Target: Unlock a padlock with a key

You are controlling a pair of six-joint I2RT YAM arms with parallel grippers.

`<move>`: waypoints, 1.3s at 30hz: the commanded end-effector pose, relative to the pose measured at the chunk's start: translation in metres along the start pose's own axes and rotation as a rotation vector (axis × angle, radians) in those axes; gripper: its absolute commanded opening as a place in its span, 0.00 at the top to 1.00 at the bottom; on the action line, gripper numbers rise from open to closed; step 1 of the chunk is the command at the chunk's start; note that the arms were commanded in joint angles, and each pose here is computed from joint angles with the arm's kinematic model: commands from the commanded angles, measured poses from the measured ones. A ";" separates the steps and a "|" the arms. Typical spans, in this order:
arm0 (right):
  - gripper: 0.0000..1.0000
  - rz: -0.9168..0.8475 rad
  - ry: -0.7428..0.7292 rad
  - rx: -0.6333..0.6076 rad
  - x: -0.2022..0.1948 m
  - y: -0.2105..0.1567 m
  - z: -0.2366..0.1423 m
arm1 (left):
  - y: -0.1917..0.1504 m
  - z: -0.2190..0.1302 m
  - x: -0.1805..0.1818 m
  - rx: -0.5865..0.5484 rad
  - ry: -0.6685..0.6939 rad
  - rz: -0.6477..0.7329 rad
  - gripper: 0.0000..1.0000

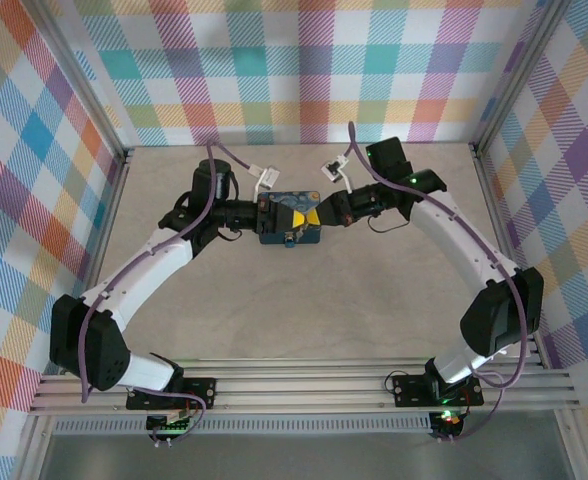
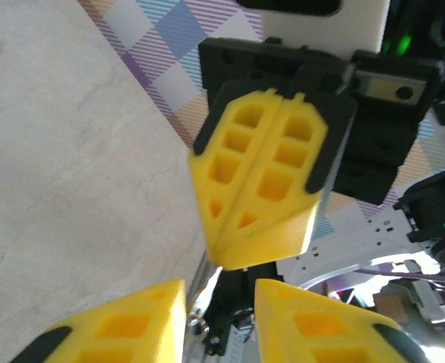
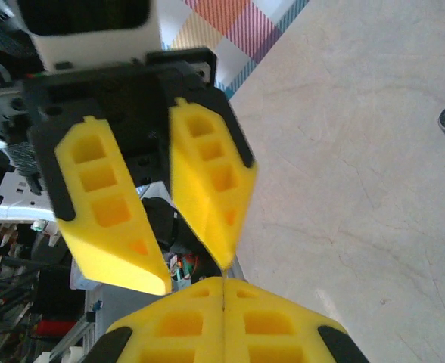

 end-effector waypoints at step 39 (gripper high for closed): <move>1.00 -0.028 0.117 -0.084 0.021 0.005 -0.024 | 0.000 0.016 -0.026 0.031 -0.042 0.042 0.77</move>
Point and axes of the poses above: each hand's point on the last joint's axis, 136 mm out from that joint toward the fingers, its own z axis out along the fingers, its own x axis along the line the jaws close on, y = z × x, the point moved 2 cm from there along -z, back along the fingers, and after that the axes turned 5 degrees about -z, right-handed, at the moved point
